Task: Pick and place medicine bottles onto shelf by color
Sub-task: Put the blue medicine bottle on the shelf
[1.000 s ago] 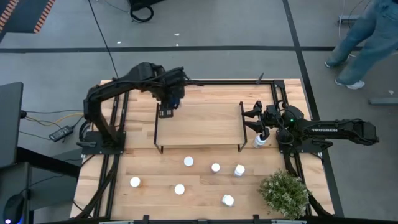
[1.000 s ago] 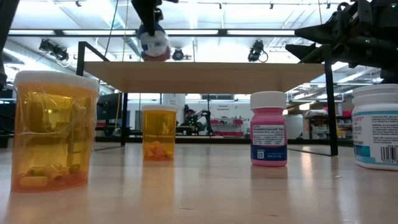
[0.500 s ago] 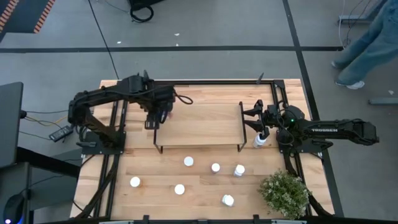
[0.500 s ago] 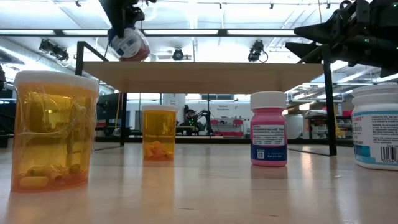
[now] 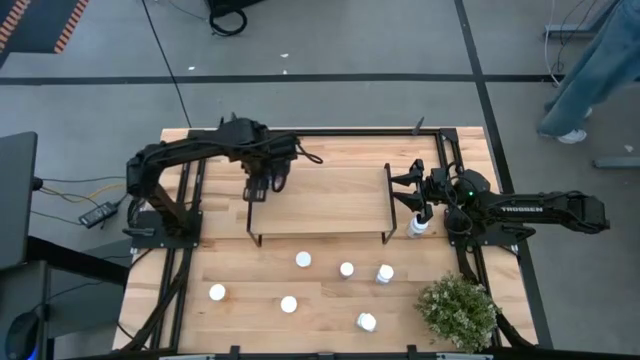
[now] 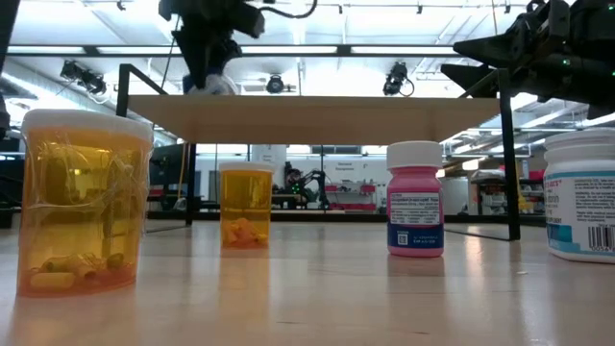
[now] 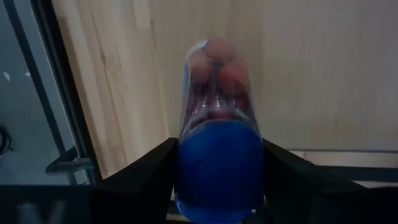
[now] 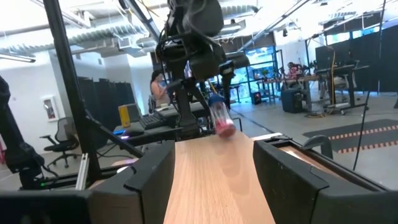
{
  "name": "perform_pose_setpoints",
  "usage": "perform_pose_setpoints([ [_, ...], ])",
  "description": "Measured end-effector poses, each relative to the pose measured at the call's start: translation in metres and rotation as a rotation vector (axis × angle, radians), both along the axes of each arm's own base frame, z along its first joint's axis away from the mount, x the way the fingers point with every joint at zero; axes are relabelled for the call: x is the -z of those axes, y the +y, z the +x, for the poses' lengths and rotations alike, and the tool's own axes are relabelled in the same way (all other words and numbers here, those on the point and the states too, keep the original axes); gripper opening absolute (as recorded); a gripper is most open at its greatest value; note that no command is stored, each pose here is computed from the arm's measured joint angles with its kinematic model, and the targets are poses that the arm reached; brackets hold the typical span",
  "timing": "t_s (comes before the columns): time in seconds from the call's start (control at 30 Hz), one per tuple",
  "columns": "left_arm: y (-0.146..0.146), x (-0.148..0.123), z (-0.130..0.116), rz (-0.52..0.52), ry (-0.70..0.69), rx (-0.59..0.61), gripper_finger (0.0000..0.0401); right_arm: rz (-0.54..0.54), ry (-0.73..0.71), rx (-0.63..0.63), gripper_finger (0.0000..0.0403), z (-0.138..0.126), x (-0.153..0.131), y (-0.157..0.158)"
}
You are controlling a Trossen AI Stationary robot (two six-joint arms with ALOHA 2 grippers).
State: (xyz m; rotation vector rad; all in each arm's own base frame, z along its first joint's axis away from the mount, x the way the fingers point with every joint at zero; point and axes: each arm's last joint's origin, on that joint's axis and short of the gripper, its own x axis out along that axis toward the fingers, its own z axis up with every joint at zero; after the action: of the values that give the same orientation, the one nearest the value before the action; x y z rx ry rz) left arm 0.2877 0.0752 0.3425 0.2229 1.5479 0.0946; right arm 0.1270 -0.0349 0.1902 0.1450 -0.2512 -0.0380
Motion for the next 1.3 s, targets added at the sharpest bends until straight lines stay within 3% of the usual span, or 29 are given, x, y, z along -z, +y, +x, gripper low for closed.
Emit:
perform_pose_setpoints([
  [0.37, 0.003, 0.004, 0.001, 0.027, 0.052, 0.019, 0.022, 0.0, 0.001, 0.0, 0.0225, 0.0, 0.0, 0.0],
  [0.6, -0.002, 0.002, 0.002, 0.084, 0.063, 0.059, 0.0192, -0.002, 0.002, 0.001, 0.0225, 0.0, 0.0, 0.0],
  [0.93, -0.005, -0.032, 0.004, 0.113, -0.087, 0.016, 0.0228, -0.002, 0.001, 0.001, 0.0225, 0.0, 0.0, 0.0],
  [1.3, -0.012, -0.03, 0.008, 0.083, -0.087, 0.036, 0.017, 0.013, 0.001, -0.004, 0.0225, 0.0, 0.0, 0.0],
])
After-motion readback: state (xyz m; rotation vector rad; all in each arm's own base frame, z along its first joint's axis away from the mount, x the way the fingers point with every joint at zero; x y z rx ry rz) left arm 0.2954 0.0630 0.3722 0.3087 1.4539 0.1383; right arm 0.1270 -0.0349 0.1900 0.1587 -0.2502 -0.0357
